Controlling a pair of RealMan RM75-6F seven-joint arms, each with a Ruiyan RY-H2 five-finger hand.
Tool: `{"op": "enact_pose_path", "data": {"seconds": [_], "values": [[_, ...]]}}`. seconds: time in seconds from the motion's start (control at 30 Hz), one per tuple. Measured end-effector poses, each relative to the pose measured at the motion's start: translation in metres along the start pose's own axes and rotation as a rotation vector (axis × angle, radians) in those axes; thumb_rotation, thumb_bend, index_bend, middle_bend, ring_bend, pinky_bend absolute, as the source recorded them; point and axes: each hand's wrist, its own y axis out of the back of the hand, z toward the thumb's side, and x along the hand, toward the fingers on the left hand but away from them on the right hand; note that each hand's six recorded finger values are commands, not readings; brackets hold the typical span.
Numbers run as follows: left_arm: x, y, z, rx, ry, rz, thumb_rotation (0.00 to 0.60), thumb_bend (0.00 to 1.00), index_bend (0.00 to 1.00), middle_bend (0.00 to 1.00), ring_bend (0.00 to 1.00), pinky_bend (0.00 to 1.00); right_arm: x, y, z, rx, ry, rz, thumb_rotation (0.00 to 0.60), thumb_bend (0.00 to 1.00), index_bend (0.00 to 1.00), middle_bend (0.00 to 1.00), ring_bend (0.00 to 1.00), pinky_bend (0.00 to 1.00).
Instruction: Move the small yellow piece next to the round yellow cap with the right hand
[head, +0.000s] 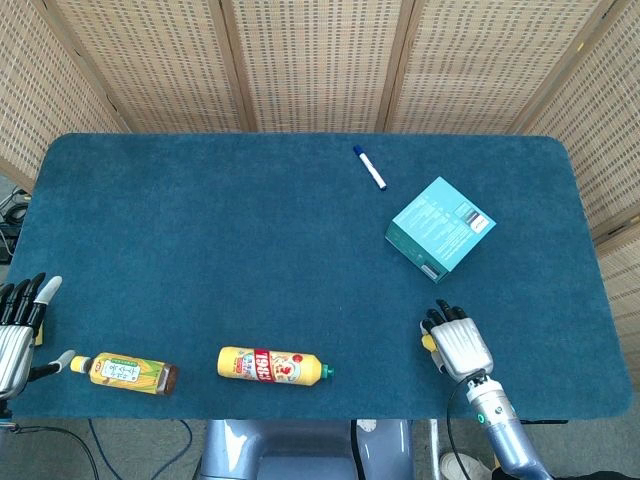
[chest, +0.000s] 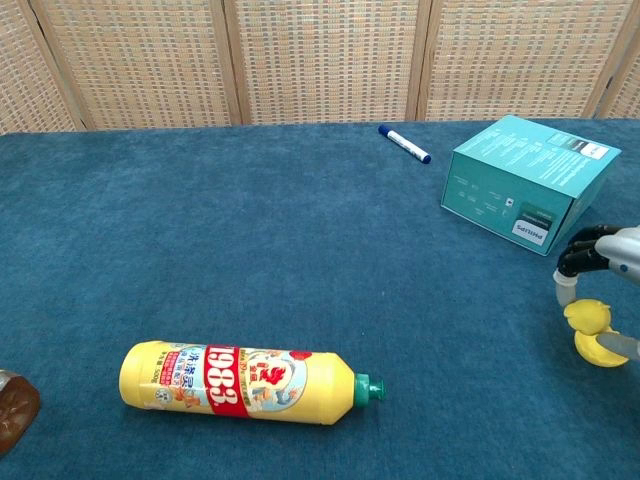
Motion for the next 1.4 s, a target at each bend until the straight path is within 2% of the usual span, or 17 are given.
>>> {"op": "enact_pose_path", "data": {"seconds": [0.17, 0.57, 1.1, 1.23, 1.4], "values": [[0.001, 0.0, -0.001, 0.0, 0.003, -0.002, 0.6, 0.06, 0.0, 0.0, 0.0, 0.0, -0.003, -0.011, -0.001, -0.003, -0.01, 0.021, 0.6, 0.33, 0.47, 0.26, 0.12, 0.24], [0.001, -0.001, 0.0, 0.001, -0.001, -0.005, 0.6, 0.06, 0.0, 0.0, 0.0, 0.0, -0.005, -0.014, -0.002, -0.007, -0.017, 0.036, 0.6, 0.32, 0.46, 0.26, 0.12, 0.24], [0.0, 0.001, -0.002, 0.001, 0.003, -0.002, 0.6, 0.06, 0.0, 0.0, 0.0, 0.0, -0.004, -0.017, -0.008, -0.006, -0.025, 0.05, 0.6, 0.31, 0.41, 0.22, 0.09, 0.22], [0.0, 0.001, -0.002, 0.0, 0.005, -0.002, 0.6, 0.06, 0.0, 0.0, 0.0, 0.0, -0.002, -0.02, -0.011, 0.001, -0.028, 0.06, 0.6, 0.3, 0.37, 0.2, 0.06, 0.19], [0.0, 0.001, -0.002, 0.001, 0.002, -0.002, 0.6, 0.06, 0.0, 0.0, 0.0, 0.0, -0.001, -0.021, -0.013, 0.0, -0.032, 0.07, 0.6, 0.26, 0.27, 0.16, 0.03, 0.18]]}}
